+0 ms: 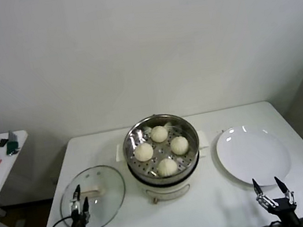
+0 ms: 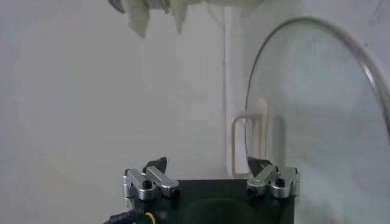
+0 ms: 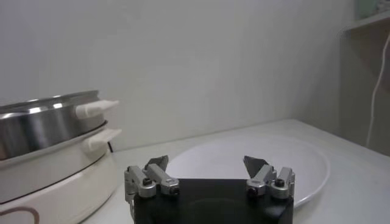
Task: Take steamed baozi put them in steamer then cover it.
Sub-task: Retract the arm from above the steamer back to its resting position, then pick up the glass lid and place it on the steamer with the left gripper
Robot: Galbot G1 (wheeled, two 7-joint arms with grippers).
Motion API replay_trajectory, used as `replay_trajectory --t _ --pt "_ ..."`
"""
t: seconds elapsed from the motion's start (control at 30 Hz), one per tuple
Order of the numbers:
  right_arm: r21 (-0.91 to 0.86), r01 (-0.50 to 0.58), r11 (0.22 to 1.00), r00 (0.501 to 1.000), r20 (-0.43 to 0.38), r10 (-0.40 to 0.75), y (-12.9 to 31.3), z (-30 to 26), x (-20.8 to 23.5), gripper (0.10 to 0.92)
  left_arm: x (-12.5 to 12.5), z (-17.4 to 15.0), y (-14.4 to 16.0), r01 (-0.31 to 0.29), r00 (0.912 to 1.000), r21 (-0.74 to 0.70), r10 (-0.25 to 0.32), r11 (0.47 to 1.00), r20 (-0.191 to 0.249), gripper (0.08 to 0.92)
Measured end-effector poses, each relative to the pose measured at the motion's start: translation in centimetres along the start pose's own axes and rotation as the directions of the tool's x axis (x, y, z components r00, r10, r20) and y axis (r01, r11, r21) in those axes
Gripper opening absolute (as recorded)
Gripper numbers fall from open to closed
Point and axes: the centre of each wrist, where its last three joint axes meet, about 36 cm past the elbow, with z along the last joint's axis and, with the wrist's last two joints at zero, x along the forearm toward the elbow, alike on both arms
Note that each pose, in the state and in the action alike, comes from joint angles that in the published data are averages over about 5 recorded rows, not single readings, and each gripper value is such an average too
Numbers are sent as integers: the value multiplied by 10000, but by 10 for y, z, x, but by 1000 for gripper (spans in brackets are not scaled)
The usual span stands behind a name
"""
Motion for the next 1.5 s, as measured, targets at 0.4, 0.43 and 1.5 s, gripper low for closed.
replay_trajectory --t 0.4,0.43,1.5 --pt "-10 -123 9999 9999 21 123 2 6 6 823 -32 -2 0 113 9999 -189 -116 9998 -126 823" --pt "-17 -131 9999 9999 14 131 3 7 7 823 -34 -2 0 113 9998 -192 -116 9998 -144 823" --pt "69 -290 9996 9993 232 288 11 2 4 823 -40 5 13 148 9982 317 -129 9994 -589 142"
